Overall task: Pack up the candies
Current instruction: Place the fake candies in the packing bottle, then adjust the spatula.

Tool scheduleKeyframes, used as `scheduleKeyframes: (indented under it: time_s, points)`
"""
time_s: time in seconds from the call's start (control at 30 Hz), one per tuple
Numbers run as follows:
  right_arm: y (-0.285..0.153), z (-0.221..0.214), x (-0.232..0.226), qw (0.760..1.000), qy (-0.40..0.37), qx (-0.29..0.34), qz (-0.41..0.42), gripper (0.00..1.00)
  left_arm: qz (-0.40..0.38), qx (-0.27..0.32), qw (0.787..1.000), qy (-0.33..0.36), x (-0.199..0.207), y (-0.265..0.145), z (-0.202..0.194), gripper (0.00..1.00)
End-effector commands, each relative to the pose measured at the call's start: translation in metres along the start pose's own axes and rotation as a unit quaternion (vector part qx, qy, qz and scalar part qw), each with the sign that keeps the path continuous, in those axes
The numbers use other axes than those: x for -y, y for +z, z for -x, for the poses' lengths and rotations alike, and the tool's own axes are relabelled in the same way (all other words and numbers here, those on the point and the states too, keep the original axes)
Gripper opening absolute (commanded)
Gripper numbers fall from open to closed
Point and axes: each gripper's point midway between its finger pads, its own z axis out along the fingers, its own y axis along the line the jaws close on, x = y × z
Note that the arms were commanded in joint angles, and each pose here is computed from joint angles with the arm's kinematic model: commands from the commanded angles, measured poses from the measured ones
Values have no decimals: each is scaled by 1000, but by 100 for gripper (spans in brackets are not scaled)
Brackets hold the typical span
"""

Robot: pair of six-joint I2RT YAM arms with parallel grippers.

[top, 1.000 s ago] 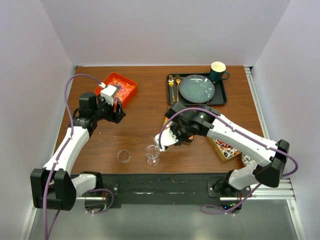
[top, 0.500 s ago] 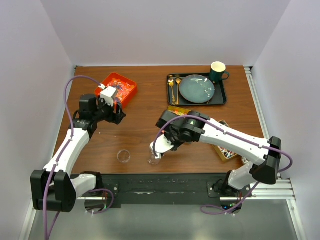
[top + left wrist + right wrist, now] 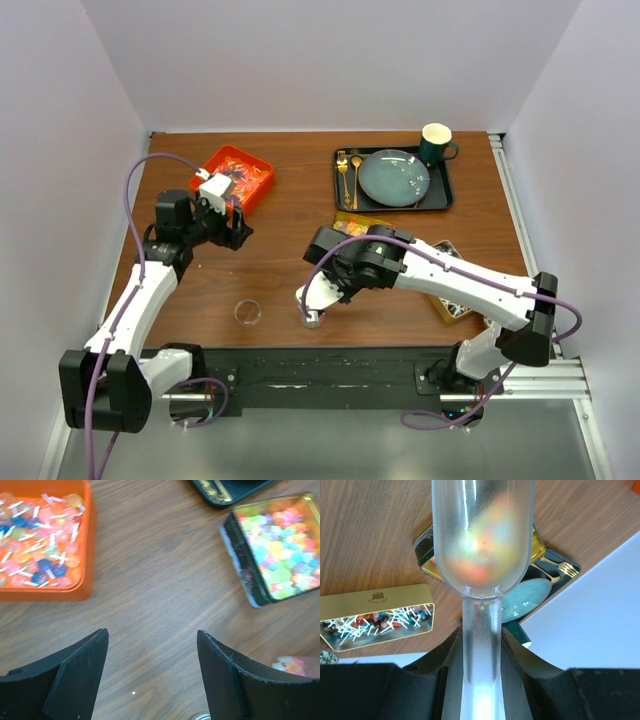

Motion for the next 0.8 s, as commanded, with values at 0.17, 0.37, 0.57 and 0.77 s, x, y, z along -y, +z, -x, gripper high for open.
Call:
scheduleKeyframes:
  time_s: [0.17,0.37,0.57,0.77]
  points:
    - [-29,-14,5,995,89,17,-33,0,-215,106,971,9,80,-23,43,59]
    - [-3,-30,14,965,256,51,-29,0,-311,111,944,-17,116,-37,50,0]
    - [6,-21,37,945,313,92,-11,0,-355,98,929,-39,137,-39,50,0]
    - [-18,2,75,927,336,166,-27,0,-346,80,933,-52,130,-22,44,0]
